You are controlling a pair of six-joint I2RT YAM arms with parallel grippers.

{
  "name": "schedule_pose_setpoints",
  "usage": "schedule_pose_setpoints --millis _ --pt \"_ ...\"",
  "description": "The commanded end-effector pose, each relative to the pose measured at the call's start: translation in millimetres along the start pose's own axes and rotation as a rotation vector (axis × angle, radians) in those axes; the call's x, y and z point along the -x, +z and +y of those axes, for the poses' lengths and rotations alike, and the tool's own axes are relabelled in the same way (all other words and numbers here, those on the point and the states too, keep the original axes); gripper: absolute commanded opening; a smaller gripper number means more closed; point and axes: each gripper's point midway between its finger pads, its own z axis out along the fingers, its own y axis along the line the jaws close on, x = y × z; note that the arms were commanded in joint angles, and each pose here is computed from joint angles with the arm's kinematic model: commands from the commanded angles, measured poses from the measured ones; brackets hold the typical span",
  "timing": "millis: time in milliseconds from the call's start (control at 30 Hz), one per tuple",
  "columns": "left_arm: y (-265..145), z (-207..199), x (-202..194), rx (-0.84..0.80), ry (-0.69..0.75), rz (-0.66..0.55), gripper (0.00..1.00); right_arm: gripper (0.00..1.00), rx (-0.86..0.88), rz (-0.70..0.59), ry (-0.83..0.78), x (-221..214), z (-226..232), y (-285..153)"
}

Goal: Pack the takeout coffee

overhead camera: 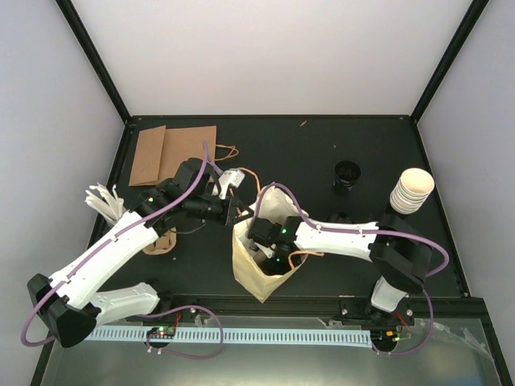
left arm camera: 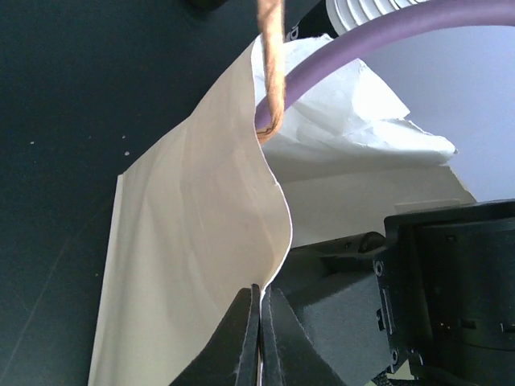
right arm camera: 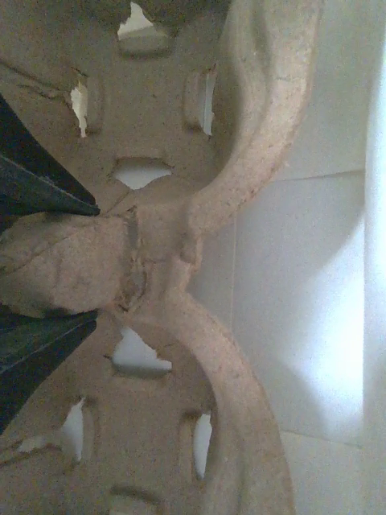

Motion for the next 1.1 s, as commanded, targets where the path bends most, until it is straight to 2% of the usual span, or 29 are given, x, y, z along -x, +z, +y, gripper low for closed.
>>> schedule_pose_setpoints --millis 0,433,467,567,600,667,833,1067 --pt "-18.6 -39.5 18.5 -0.104 0.116 -0.055 0.02 0.32 -0.017 0.082 -0.019 -17.1 -5.8 22.2" --pt "-23.6 -46.7 20.4 -0.129 0.131 -0.068 0.01 0.35 -0.064 0.058 -0.031 -8.0 -13.5 28.9" --pt "-23.3 -46.3 20.1 -0.129 0.131 -0.067 0.02 0.39 -0.064 0.051 -0.032 -6.9 -13.2 26.7" --pt "-22.8 -45.6 20.3 -0.127 0.129 -0.066 0.01 0.73 -0.064 0.029 -0.034 -4.1 -12.5 19.8" --pt "-22.5 -45.1 20.3 -0.126 0.128 -0.065 0.01 0.82 -0.065 0.018 -0.034 -3.0 -12.4 16.9" --pt "-21.8 -44.8 19.5 -0.126 0.126 -0.061 0.02 0.92 -0.063 -0.005 -0.034 0.0 -11.6 9.6" --pt "-22.3 -45.6 19.9 -0.129 0.130 -0.061 0.02 1.00 -0.066 -0.036 -0.038 4.9 -9.9 -7.1" --pt "-20.8 -44.2 17.7 -0.126 0.126 -0.048 0.02 1.00 -0.079 -0.129 -0.036 19.7 -8.1 -46.9"
